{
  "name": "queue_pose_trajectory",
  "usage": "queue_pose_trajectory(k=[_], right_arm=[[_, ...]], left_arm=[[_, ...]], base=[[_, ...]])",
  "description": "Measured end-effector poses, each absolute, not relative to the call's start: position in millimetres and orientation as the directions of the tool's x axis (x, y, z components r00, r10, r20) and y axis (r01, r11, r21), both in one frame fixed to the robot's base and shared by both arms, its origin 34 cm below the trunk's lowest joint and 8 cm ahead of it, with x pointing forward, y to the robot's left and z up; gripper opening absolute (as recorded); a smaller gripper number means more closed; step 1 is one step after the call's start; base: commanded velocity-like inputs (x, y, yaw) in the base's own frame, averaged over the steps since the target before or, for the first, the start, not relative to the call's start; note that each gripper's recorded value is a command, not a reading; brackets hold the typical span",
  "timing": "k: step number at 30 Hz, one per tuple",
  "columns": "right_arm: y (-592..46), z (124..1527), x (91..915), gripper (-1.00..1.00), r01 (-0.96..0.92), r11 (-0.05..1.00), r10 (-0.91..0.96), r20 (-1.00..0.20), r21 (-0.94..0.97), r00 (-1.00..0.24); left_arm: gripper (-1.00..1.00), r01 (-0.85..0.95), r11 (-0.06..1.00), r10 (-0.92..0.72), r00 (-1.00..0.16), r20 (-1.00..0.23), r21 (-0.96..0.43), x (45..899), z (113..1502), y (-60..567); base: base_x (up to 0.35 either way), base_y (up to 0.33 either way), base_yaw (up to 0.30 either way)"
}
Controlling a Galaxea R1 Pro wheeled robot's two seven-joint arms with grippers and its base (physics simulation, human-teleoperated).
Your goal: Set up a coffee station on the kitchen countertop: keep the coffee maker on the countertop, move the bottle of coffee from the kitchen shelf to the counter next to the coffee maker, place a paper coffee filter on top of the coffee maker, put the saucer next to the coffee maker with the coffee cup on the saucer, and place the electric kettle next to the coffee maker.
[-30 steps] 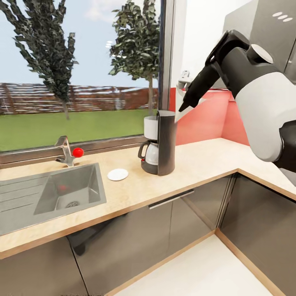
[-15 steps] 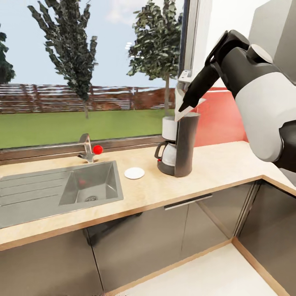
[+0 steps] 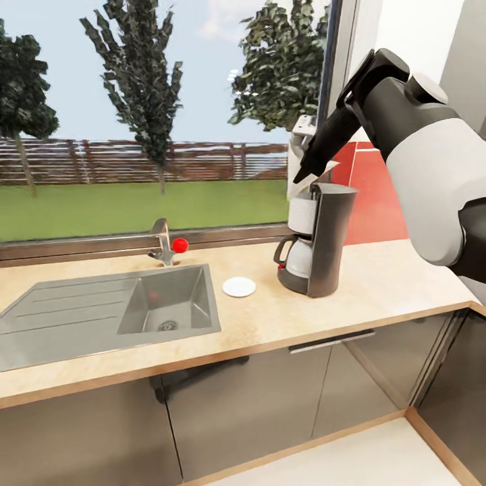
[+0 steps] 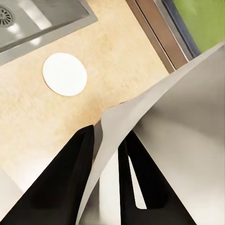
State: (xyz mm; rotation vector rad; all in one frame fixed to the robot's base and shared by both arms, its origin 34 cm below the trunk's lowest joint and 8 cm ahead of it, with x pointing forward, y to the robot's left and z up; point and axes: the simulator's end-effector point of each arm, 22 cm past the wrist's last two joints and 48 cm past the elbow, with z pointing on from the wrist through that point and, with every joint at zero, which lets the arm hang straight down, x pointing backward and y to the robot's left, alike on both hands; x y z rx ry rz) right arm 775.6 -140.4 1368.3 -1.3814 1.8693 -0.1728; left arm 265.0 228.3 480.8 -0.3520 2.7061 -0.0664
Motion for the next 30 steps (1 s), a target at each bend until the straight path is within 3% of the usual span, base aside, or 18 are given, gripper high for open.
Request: queue_pose_trajectory(k=[30], right_arm=[[-140.4, 1403.2, 775.6, -1.0, -0.749, 0.397, -0.857, -0.506, -0.531, -0.095]], left_arm=[[1.0, -0.237, 0.966, -0.258, -0.885, -0.388, -0.102, 264.6, 515.6, 225.1]], base=[[0.002, 0.0, 0.001]])
